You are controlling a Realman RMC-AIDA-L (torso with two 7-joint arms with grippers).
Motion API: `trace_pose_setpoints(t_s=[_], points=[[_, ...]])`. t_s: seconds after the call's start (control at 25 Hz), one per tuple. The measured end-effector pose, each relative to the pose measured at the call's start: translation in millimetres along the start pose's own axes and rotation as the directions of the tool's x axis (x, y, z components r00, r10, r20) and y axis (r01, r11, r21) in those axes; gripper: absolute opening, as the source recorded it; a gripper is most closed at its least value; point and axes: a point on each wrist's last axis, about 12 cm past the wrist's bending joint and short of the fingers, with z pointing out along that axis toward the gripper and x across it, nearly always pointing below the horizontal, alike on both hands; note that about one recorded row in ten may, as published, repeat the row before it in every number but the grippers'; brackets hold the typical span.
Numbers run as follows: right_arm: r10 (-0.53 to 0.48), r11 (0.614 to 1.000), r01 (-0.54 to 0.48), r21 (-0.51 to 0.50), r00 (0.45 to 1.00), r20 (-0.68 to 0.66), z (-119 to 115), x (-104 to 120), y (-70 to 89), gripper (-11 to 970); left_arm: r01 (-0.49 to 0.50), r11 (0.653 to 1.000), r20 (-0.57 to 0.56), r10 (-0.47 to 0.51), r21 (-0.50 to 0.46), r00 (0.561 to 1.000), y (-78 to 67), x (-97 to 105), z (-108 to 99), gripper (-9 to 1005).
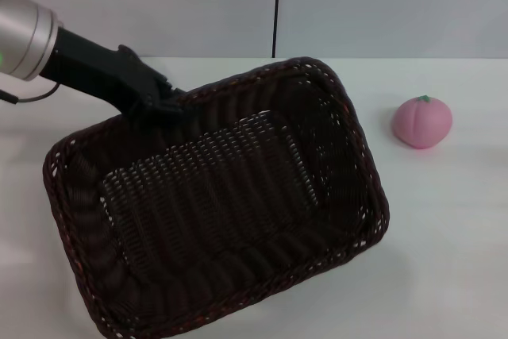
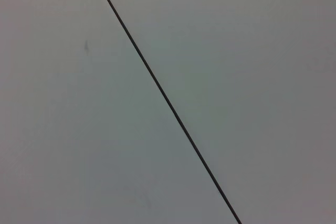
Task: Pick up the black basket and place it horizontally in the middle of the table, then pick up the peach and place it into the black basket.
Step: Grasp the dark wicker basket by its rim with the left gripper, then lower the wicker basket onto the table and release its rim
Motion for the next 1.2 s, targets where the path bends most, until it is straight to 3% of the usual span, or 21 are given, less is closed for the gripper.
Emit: trace_pose_setpoints(t_s=[0.2,0.28,0.4,0.6,1.2], points=[[0.0,1.0,0.0,0.002,1.0,-0.001,1,0,-0.1,558,-0.044,0.999,0.005,0.044,0.015,0.999,-1.8,-6,1,195],[0.002,1.0,-0.002,0.003,1.0,0.0,1,0,0.0,557,-0.124,0.991,0.016,0.123,0.055,0.992,-6.3,-21,6,195],[0.004,1.0,-0.004,0.002,1.0,0.0,2,1,0.3,556,-0.133,0.989,0.021,0.132,0.058,0.991,-6.6,-23,6,195],[0.005,1.0,-0.005,0.005,1.0,-0.001,0,1,0.2,554,-0.25,0.963,0.045,0.246,0.102,0.968,-15.0,-42,16,195],[0.032,0.999,-0.032,0.006,0.999,-0.003,0,6,2.4,549,-0.354,0.92,0.056,0.35,0.164,0.935,-15.5,-62,44,196]])
